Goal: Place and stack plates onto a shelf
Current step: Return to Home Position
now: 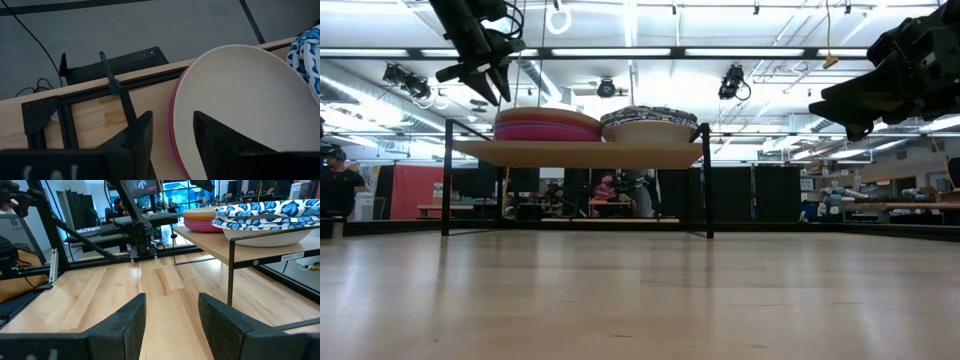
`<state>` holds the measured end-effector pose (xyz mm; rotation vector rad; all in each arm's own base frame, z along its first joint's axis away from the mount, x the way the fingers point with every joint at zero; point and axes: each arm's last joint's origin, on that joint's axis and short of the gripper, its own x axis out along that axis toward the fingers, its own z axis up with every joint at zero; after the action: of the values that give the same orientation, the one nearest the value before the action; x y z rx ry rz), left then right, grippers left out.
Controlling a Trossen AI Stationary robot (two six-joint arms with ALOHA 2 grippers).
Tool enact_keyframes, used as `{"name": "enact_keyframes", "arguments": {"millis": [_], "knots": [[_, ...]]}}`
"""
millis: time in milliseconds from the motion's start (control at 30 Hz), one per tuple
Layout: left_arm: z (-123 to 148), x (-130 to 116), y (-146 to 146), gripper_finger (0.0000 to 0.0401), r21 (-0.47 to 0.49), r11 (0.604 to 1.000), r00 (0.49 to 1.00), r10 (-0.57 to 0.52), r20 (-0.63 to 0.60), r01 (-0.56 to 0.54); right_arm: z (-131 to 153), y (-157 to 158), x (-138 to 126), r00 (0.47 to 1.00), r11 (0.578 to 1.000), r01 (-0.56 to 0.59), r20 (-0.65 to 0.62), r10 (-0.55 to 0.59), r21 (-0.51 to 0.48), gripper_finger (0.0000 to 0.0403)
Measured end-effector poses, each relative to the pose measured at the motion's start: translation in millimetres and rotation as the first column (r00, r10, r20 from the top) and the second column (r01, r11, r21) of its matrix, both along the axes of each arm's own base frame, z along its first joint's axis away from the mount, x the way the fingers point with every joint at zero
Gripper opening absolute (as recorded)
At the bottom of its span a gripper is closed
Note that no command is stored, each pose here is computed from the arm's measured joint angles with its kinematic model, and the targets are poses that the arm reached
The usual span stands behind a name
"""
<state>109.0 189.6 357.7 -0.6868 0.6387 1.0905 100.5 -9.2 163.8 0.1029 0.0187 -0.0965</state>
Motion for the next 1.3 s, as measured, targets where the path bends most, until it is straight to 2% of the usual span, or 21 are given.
{"name": "enact_keyframes", "arguments": {"millis": [300, 500, 733, 900, 1067, 1133, 1300], "knots": [[0, 2, -1, 0.0157, 0.0, 1.0, 1.0, -0.012, 0.001, 0.012, 0, 0, 0, 1.0, 1.0, 0.0, 0.0, 0.0, 0.0, 0.0187], [0, 21, -14, 0.0148, -0.002, 0.975, 0.975, -0.22, 0.012, 0.22, 0, 0, 0, 1.0, 1.0, 0.0, 0.0, 0.0, 0.0, 0.0187], [4, 58, -43, 0.0142, 0.051, 0.903, 0.903, -0.428, 0.035, 0.426, 0, 0, 0, 1.0, 1.0, 0.0, 0.0, 0.0, 0.0, 0.0187], [10, 84, -68, 0.0142, 0.13, 0.819, 0.819, -0.57, 0.066, 0.559, 0, 0, 0, 1.0, 1.0, 0.0, 0.0, 0.0, 0.0, 0.0187], [19, 107, -96, 0.0141, 0.241, 0.712, 0.711, -0.695, 0.108, 0.659, 0, 0, 0, 1.0, 1.0, 0.0, 0.0, 0.0, 0.0, 0.0187], [23, 114, -108, 0.0141, 0.296, 0.65, 0.654, -0.75, 0.101, 0.7, 0, 0, 0, 1.0, 1.0, 0.0, 0.0, 0.0, 0.0, 0.0187], [31, 127, -134, 0.0141, 0.426, 0.466, 0.502, -0.864, 0.032, 0.775, 0, 0, 0, 1.0, 1.0, 0.0, 0.0, 0.0, 0.0, 0.0187]]}}
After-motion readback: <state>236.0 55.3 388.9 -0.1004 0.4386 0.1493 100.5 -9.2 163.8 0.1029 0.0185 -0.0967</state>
